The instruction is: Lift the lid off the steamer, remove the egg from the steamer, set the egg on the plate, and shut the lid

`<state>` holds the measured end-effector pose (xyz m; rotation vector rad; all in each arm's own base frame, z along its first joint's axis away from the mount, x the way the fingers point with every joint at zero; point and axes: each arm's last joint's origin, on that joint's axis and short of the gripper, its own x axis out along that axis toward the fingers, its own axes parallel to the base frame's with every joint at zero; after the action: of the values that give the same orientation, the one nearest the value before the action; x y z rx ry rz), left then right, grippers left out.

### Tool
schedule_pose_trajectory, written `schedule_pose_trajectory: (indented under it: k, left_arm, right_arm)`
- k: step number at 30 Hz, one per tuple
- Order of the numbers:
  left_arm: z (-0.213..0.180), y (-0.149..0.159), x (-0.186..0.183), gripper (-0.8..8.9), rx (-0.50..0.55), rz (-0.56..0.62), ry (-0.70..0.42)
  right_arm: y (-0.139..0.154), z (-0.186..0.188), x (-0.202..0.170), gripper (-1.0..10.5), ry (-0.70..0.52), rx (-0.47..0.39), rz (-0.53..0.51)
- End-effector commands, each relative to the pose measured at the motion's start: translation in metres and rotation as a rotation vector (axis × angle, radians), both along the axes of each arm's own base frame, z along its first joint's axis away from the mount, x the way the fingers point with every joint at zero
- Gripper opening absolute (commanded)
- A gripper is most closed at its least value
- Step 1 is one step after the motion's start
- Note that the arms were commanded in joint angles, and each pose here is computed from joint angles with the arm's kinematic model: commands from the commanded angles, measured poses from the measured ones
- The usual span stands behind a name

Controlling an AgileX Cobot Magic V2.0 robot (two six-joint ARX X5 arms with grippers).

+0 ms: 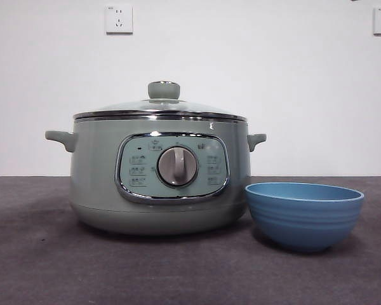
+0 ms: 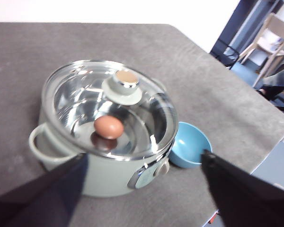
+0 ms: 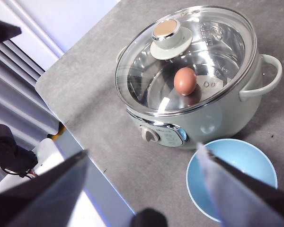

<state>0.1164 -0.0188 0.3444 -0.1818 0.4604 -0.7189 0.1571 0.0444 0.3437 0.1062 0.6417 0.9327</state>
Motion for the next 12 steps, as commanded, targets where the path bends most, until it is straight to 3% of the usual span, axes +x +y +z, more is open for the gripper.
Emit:
schedule_pose_trajectory:
  k: [1,12]
  left_arm:
    - [0.003,-0.005,0.009,5.10,-0.016,-0.037,0.004]
    - [0.030,-0.059,0.067,5.09,0.076,-0.128,-0.072]
  right_arm:
    - [0.000,0.001,0.000,5.7,-0.001,0.005,-0.003]
    - [0.000,0.001,0.000,5.7,0.000,0.006,-0.003]
